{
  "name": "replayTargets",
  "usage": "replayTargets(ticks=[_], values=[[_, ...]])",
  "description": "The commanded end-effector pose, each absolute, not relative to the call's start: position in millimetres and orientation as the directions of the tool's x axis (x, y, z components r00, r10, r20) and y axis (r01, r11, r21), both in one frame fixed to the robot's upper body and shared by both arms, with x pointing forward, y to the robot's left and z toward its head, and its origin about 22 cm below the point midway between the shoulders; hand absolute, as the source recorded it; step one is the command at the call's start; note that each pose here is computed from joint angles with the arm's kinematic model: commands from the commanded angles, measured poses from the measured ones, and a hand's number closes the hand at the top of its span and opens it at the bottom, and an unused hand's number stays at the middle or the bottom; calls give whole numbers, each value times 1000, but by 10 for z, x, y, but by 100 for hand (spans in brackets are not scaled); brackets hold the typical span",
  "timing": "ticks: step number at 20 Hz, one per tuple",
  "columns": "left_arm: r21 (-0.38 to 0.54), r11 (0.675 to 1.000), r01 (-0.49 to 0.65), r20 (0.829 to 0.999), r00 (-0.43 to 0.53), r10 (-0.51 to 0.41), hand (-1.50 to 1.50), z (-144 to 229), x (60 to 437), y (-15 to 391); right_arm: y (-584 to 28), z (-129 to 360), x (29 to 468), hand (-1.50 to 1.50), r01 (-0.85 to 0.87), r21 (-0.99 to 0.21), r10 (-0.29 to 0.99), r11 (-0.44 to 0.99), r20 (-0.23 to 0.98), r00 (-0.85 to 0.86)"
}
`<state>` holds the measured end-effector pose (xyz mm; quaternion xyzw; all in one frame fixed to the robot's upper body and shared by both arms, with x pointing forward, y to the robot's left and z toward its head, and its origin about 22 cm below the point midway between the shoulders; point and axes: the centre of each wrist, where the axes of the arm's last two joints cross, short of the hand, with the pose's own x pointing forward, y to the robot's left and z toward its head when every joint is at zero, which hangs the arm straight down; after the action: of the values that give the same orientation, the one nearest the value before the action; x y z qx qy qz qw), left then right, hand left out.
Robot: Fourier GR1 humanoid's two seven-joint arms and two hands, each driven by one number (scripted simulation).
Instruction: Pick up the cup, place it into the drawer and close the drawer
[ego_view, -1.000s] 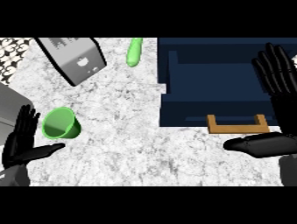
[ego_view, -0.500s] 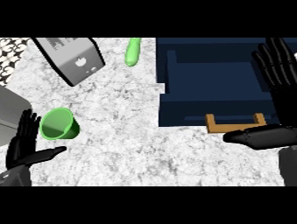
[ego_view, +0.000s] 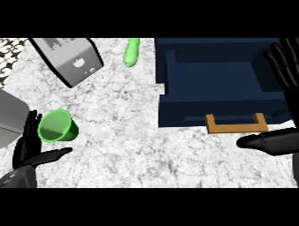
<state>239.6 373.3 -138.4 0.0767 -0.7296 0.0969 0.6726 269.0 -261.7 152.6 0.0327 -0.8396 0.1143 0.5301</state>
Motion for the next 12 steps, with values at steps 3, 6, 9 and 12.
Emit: replayTargets(ticks=[3,6,9,12], values=[[-73,978,-196,986,-164,41,-150,-1440,2449,3539,-2542,1531,2718,-150,-170,-154,67,973,900,-431],[-96,980,-175,985,-160,68,-150,-1416,2459,3582,-2462,1533,2755,-150,-166,-165,77,972,895,-439],[-180,976,-122,973,-171,158,-150,-1420,2475,3549,-2546,1615,2791,-150,-174,-184,91,967,894,-439],[-237,971,-40,956,-189,226,150,-1394,2659,3302,-2558,1564,2760,-150,-180,-155,65,971,902,-426]])
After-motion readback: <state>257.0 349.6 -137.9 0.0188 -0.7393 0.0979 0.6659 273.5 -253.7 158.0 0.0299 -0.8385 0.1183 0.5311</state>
